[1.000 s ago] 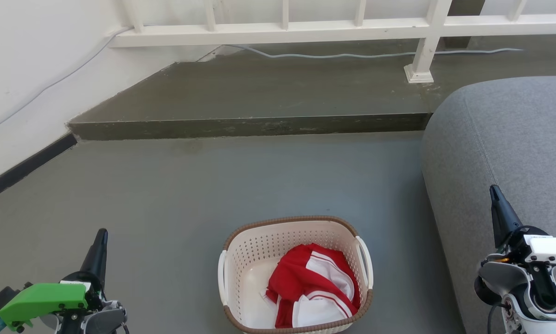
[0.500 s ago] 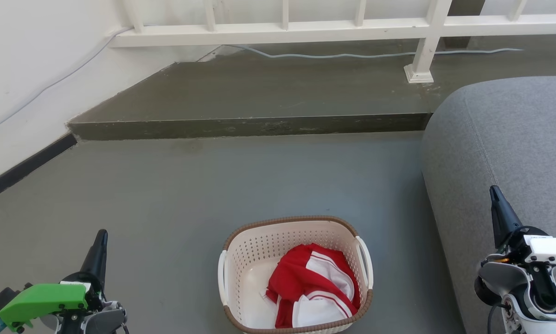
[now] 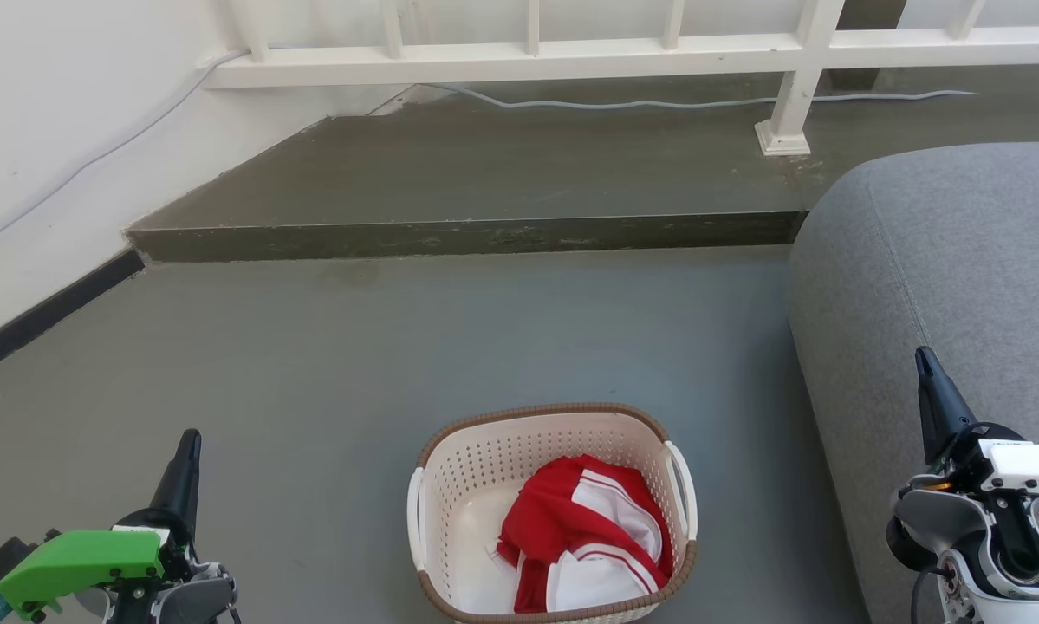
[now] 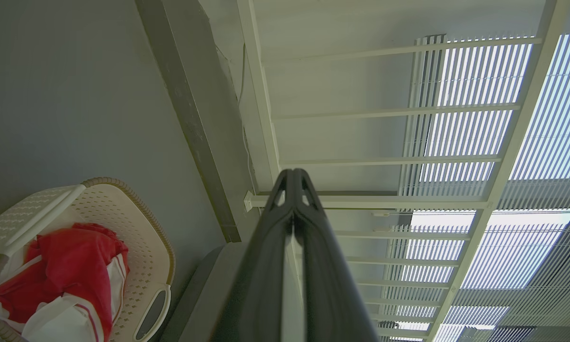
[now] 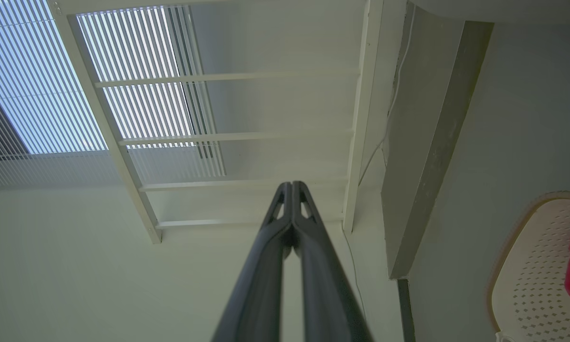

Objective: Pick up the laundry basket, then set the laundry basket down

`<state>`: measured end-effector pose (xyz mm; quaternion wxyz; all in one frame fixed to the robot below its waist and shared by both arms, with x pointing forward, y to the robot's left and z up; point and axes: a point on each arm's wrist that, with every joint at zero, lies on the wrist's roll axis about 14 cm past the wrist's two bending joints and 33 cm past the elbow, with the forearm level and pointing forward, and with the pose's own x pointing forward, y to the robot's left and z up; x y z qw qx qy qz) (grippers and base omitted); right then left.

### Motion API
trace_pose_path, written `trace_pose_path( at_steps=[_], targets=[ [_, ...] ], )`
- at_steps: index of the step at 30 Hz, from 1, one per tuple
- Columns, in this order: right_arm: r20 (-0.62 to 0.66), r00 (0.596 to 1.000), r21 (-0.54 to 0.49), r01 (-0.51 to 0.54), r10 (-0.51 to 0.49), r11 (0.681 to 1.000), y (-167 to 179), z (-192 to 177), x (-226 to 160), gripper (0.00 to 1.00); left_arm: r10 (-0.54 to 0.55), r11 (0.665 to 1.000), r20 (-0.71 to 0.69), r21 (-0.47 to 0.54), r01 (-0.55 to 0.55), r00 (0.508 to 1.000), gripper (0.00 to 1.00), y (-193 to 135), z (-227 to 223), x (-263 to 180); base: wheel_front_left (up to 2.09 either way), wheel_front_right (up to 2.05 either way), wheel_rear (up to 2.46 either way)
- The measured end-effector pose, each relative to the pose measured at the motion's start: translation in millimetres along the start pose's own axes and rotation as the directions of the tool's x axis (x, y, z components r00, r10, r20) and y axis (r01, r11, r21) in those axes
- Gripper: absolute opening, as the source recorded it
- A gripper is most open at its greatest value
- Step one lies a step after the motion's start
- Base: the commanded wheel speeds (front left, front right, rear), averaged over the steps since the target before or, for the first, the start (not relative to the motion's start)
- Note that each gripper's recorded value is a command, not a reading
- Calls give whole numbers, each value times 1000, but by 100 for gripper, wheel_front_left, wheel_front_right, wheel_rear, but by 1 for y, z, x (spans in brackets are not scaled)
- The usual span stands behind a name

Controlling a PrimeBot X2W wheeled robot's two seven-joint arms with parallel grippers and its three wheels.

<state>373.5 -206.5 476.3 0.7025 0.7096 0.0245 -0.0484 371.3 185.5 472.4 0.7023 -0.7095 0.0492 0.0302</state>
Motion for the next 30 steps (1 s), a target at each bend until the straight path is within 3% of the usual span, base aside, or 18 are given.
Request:
trace_pose_path(
  at_steps=[30],
  targets=[
    [-5,1000,1,0,0,1000,0,-1,0,0,0,1000,3,-1,0,1000,0,0,1,0,0,0,0]
  ],
)
